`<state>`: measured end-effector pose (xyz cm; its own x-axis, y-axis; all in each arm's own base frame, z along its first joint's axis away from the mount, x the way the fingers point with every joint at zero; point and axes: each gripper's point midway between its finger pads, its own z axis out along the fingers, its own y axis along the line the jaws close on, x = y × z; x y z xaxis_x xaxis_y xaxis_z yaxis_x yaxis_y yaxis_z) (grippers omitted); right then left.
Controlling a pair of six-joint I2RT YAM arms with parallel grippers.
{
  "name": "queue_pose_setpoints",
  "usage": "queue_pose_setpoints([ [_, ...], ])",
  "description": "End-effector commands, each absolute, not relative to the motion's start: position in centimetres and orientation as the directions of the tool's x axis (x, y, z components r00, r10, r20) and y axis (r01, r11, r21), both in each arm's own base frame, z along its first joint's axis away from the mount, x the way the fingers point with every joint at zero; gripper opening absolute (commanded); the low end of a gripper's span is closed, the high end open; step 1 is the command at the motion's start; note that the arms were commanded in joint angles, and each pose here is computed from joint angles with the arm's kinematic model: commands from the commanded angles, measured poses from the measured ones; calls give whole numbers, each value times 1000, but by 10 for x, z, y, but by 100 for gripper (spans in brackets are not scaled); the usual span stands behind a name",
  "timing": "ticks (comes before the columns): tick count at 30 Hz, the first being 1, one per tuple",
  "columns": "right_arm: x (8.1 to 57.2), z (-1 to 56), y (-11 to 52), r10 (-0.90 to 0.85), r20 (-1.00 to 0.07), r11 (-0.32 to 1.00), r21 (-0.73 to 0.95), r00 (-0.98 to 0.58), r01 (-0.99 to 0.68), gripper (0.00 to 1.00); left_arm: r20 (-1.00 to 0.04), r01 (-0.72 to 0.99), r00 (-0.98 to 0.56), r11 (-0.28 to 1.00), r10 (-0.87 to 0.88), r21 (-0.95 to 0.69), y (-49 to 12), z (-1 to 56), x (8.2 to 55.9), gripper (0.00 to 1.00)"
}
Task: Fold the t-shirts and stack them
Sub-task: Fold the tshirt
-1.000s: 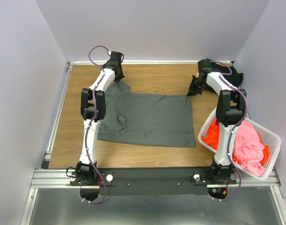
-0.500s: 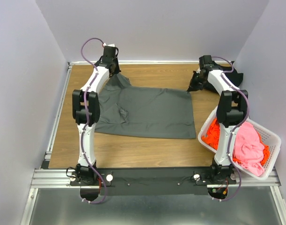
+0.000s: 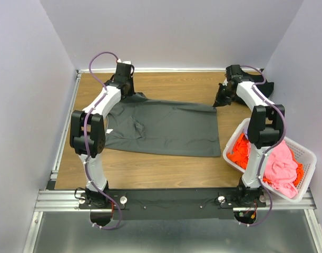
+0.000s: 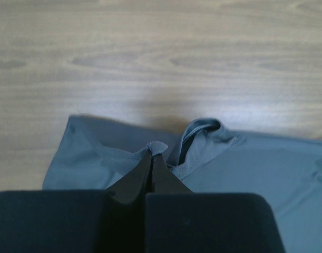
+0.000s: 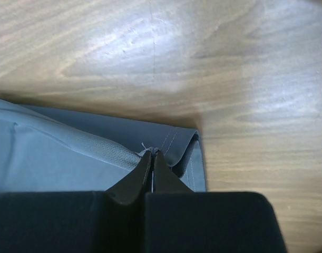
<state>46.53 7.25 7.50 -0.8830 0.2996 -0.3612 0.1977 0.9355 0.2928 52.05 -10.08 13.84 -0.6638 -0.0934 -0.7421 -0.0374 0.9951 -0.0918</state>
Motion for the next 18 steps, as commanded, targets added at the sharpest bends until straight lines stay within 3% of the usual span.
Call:
queue_pose_setpoints([
  [1, 455, 90, 65, 266, -400, 953, 249, -877, 175, 3, -745, -78, -659, 995, -102, -68, -93, 144, 500, 0],
  [18, 422, 91, 70, 216, -415, 967, 219, -884, 134, 3, -713, -182, -677, 980, -183, -79, -74, 147, 434, 0],
])
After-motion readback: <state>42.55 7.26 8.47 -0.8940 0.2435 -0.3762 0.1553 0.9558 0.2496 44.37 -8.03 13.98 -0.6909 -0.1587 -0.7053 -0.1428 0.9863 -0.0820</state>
